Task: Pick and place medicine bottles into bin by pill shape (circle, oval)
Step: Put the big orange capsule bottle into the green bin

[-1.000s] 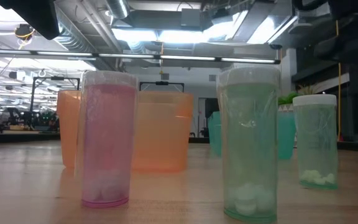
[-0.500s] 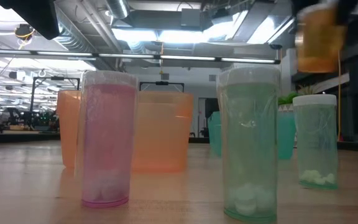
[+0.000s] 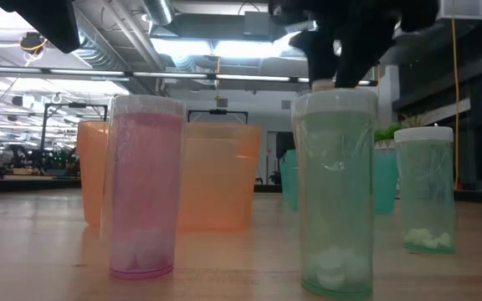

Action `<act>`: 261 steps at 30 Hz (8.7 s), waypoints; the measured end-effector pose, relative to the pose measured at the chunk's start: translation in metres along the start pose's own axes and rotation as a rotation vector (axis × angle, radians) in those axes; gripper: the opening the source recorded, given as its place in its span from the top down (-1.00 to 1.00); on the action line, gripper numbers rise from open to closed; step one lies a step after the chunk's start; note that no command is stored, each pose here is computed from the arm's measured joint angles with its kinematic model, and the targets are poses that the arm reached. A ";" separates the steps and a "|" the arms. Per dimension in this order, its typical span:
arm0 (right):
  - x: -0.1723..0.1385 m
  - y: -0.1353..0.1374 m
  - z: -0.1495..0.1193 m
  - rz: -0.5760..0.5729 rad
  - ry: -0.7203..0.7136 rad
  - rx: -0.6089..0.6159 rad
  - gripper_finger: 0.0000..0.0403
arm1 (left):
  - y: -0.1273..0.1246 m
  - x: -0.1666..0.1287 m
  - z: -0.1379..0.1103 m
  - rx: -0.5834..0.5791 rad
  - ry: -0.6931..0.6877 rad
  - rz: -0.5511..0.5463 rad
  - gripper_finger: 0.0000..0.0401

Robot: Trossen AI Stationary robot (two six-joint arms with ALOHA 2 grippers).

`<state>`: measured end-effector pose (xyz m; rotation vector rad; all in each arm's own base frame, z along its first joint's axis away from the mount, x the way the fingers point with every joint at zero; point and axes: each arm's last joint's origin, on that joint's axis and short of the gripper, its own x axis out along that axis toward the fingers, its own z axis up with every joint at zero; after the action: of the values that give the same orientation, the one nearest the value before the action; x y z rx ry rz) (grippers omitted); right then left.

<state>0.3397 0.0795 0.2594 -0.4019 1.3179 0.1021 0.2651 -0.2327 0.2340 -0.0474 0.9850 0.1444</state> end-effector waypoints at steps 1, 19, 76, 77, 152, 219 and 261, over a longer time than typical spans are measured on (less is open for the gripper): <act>0.005 -0.005 -0.002 0.017 0.005 0.010 -0.08 | 0.000 0.000 0.000 0.000 0.000 0.000 -0.05; 0.039 -0.056 -0.018 0.095 -0.031 0.085 -0.08 | 0.000 0.000 0.000 0.002 0.000 0.000 -0.05; 0.020 -0.077 -0.001 0.116 0.095 0.316 -0.35 | 0.000 0.000 0.000 0.002 0.000 0.001 -0.05; 0.014 -0.074 -0.001 0.128 0.123 0.321 -0.35 | 0.000 0.000 0.000 0.002 0.001 0.001 -0.05; -0.122 0.210 -0.101 0.149 0.212 0.979 -0.35 | 0.045 0.026 0.036 -0.149 0.013 0.091 -0.05; 0.011 0.225 -0.088 -0.019 0.228 0.816 -0.35 | 0.043 0.024 0.034 -0.143 0.013 0.086 -0.05; -0.069 0.126 -0.021 -0.211 0.116 0.598 -0.07 | 0.040 0.023 0.033 -0.136 0.017 0.077 -0.05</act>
<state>0.2647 0.1996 0.2920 -0.0327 1.3409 -0.4891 0.2990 -0.1871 0.2338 -0.1354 0.9931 0.2817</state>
